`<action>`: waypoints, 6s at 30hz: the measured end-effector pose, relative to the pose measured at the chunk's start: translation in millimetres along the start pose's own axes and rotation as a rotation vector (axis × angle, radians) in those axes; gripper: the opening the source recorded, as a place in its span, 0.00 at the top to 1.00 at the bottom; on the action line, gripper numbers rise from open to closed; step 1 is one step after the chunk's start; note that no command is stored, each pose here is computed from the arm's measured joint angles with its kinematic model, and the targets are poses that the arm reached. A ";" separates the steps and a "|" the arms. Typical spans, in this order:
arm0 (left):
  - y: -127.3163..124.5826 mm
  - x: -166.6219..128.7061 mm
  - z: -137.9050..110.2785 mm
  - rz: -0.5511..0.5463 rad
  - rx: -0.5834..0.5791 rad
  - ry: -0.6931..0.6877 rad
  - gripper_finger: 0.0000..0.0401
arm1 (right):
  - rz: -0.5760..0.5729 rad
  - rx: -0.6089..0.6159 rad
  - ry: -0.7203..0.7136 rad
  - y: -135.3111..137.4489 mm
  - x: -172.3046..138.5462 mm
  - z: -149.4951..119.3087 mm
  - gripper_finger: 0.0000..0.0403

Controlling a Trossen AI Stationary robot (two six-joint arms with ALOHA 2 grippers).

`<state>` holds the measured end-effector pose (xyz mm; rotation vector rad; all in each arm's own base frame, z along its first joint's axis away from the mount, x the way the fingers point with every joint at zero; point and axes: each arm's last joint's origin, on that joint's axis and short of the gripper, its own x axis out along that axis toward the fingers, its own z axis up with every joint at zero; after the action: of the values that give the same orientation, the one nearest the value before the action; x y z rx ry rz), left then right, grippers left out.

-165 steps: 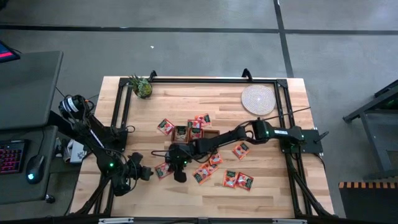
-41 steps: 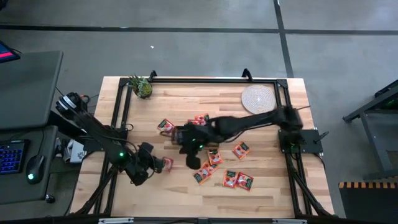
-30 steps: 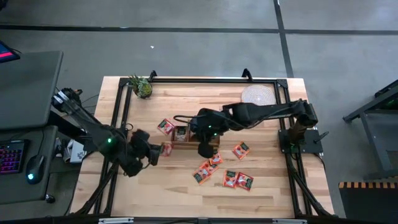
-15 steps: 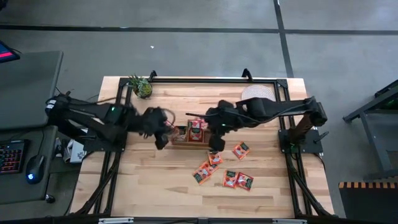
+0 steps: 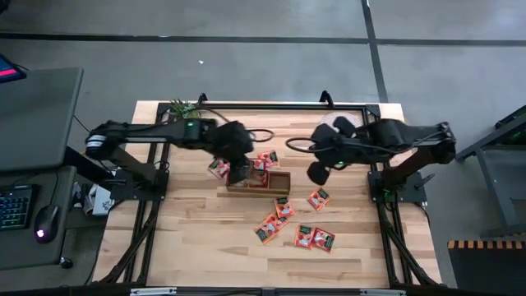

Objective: Pick & Place Tea
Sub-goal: Put the red tea bag into the middle section of the brown wooden organizer

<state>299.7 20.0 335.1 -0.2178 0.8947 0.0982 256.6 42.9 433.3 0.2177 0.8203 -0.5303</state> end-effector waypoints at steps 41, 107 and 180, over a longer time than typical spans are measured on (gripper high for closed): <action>-11.5 95.0 5.7 0.006 -0.315 0.301 1.00 | -0.009 0.076 0.051 25.0 55.3 -57.8 1.00; -6.8 34.0 17.0 0.411 -0.244 0.081 1.00 | -0.028 0.105 0.008 10.1 42.2 -54.4 1.00; 139.0 68.4 -234.8 0.044 -1.251 0.117 0.38 | 0.041 0.087 -0.022 -7.3 47.6 -34.4 1.00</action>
<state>139.0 101.2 119.0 -1.3752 0.8504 0.6929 257.5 32.6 375.1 0.3071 0.7702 -0.5290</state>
